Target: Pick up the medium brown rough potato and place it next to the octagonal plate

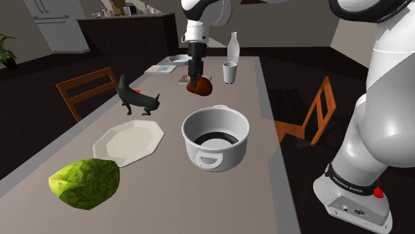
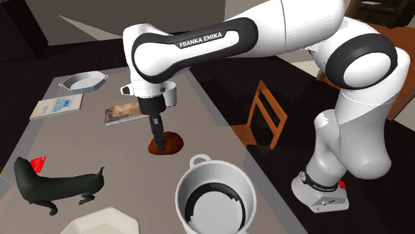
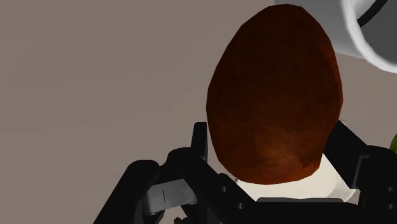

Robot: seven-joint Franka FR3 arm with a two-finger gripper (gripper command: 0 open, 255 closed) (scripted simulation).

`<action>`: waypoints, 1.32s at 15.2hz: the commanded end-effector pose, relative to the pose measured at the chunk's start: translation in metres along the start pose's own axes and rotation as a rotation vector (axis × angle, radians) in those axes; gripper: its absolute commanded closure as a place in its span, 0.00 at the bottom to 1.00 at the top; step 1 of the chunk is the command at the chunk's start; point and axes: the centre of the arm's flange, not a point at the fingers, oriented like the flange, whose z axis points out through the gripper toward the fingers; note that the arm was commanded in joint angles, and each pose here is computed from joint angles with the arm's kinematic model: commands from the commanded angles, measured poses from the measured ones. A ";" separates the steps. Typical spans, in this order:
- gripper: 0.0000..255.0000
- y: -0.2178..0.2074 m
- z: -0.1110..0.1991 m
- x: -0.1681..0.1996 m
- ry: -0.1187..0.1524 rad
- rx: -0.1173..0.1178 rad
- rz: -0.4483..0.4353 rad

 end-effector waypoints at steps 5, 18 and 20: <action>1.00 -0.054 0.029 0.019 0.000 0.000 0.001; 1.00 -0.032 0.094 0.016 0.000 0.000 0.001; 1.00 -0.028 0.104 0.015 0.000 0.000 0.001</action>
